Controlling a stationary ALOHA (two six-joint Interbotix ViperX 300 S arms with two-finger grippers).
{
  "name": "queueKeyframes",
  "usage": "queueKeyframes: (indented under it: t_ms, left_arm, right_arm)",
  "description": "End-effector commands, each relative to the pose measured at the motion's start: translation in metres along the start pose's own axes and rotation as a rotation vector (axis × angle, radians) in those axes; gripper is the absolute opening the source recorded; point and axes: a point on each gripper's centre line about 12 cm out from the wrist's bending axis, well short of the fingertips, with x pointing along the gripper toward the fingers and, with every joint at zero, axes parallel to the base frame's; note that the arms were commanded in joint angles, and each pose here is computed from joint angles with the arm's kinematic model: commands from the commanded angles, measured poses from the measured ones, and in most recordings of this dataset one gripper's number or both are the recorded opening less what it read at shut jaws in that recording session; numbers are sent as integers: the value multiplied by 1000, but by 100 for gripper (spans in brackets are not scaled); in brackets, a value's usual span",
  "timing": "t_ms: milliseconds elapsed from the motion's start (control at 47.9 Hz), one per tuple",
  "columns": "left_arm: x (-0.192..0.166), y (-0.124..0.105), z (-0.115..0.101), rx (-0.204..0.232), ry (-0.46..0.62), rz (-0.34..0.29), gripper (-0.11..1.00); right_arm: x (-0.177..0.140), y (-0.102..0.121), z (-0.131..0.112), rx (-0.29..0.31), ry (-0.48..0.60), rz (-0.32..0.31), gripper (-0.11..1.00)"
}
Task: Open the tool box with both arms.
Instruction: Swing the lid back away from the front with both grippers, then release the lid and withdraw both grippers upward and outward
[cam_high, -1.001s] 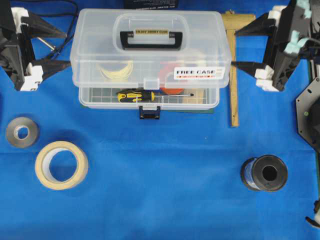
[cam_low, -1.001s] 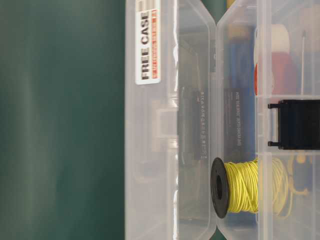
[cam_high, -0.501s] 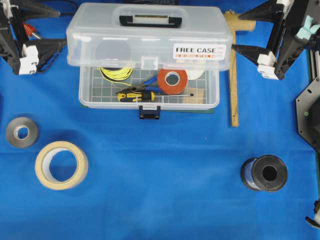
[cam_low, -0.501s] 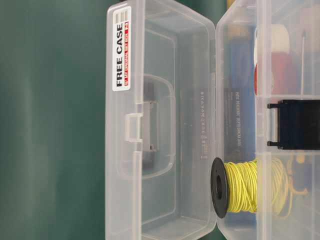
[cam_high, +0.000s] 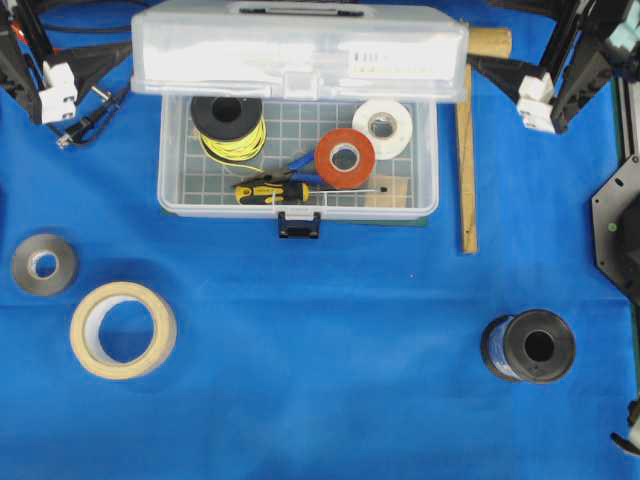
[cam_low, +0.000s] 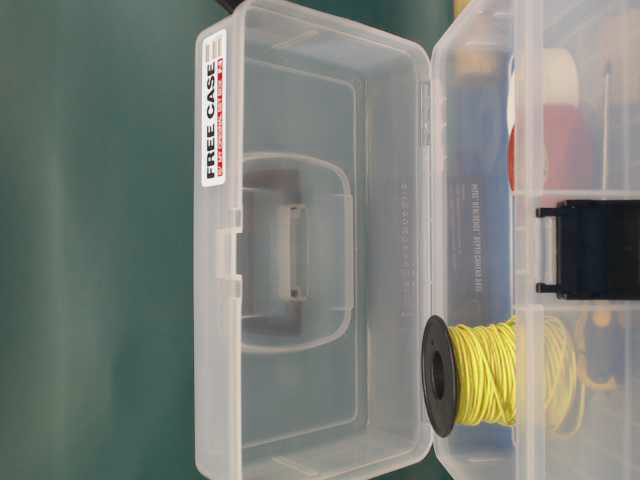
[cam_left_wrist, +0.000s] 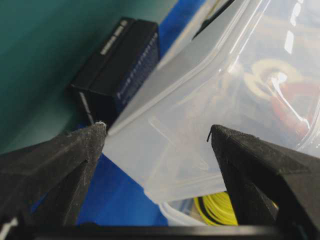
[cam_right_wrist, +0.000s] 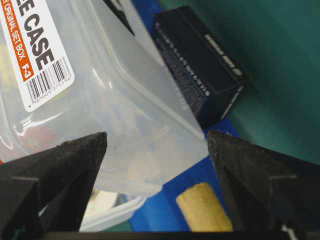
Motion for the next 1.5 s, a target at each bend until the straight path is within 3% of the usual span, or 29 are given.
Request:
queueKeyframes:
  t_ms: [0,396,542,960,1481]
  left_arm:
    - [1,4,22,-1,-76,14,92]
    - [0,22,28,-13,-130,89,92]
    - [0,30,29,2,-141,121,92]
    - [29,47,21,-1,-60,165,92]
    - [33,71,16,-21,-36,244,92]
  right_arm:
    - [-1,-2,22,18,-75,-8,84]
    - [4,-20,27,37,-116,-72,84]
    - [7,-27,26,44,-115,-98,83]
    - [25,-41,25,58,-98,-140,83]
    - [45,-68,24,84,-56,-212,83]
